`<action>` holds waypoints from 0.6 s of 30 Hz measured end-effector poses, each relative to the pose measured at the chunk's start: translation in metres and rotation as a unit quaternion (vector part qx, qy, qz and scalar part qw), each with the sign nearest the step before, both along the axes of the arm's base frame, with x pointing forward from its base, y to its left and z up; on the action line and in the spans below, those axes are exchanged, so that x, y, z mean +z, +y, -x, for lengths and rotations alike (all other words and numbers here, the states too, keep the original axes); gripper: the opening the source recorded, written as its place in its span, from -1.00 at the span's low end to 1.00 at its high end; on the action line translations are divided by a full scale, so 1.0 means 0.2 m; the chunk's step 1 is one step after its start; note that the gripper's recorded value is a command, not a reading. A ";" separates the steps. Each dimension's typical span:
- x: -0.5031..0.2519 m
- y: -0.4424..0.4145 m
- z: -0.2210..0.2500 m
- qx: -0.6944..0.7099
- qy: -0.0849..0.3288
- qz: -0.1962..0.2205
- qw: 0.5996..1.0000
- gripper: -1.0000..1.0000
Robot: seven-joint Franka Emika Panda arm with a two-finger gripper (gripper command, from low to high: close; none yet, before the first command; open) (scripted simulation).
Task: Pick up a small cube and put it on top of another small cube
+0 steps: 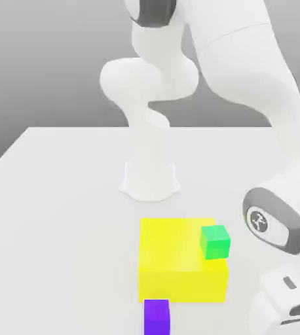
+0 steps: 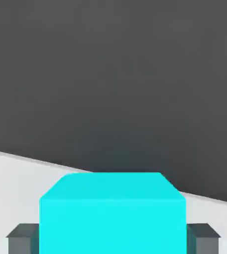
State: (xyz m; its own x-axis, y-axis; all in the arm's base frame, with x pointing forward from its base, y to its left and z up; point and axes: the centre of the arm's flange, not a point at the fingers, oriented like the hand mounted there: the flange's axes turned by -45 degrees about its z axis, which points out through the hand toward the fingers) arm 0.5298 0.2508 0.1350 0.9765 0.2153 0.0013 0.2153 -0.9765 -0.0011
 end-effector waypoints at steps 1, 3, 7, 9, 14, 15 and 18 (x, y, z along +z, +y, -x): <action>0.00 0.00 0.00 0.000 0.000 0.000 1.000 -1.00; 0.01 0.00 0.00 0.000 0.000 0.000 1.000 -1.00; 0.28 -0.01 0.01 0.002 0.000 0.002 1.000 -1.00; 0.37 -0.05 0.05 0.011 0.001 0.010 1.000 -1.00; 0.55 -0.18 0.19 0.031 0.002 0.029 0.999 -1.00; 0.58 -0.21 0.22 0.034 0.002 0.031 0.999 -1.00; 0.68 -0.29 0.32 0.043 0.003 0.036 0.998 -1.00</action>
